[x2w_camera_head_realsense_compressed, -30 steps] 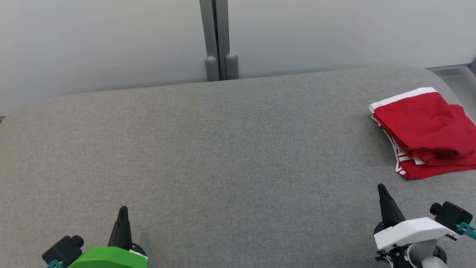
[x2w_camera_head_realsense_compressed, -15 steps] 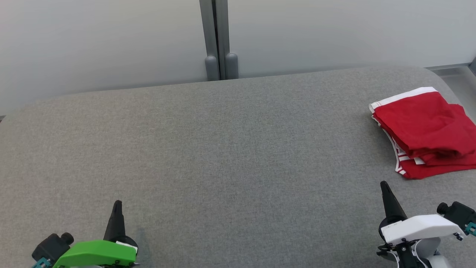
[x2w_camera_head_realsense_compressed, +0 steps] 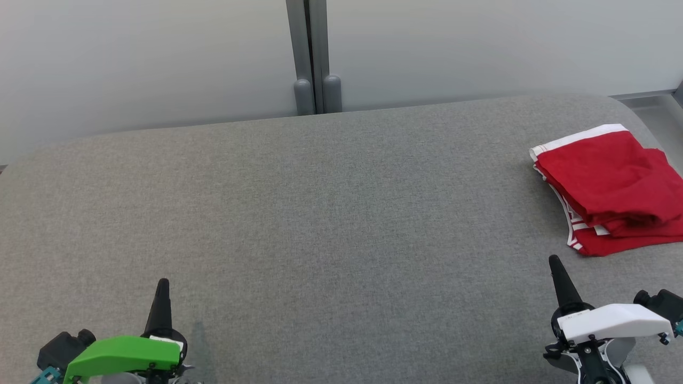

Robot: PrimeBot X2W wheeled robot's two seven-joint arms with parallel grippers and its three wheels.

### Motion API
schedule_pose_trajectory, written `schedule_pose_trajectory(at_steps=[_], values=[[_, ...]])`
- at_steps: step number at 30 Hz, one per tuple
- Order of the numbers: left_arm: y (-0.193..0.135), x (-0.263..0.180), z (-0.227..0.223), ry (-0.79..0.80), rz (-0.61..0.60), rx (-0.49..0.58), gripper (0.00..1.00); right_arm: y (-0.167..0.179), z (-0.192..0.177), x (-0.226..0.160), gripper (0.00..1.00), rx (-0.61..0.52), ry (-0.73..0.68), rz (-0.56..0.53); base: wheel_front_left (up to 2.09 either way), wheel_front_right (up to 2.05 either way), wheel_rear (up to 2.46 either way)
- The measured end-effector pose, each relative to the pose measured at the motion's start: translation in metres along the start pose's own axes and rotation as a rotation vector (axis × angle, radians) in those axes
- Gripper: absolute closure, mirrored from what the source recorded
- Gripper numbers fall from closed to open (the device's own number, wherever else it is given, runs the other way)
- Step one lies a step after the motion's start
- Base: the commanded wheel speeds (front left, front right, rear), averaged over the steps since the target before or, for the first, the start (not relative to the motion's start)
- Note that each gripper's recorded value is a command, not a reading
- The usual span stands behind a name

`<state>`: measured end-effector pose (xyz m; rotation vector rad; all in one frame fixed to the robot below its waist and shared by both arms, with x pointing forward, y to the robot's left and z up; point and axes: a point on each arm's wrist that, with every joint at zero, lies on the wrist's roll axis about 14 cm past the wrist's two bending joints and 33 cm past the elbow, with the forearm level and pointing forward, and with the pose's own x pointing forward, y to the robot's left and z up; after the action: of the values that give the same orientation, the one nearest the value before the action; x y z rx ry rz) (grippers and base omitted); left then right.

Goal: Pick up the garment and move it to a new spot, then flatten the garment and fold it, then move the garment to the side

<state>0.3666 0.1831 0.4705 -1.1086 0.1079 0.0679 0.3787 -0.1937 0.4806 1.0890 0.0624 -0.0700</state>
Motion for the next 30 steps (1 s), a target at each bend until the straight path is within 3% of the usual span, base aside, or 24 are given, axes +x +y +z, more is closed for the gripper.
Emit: schedule_pose_trajectory(at_steps=[30], values=[[-0.011,0.009,0.015,-0.014,-0.042,-0.25,1.0,0.009,0.008,0.004,1.0,0.261,0.003,0.032,0.0,0.0,0.0]])
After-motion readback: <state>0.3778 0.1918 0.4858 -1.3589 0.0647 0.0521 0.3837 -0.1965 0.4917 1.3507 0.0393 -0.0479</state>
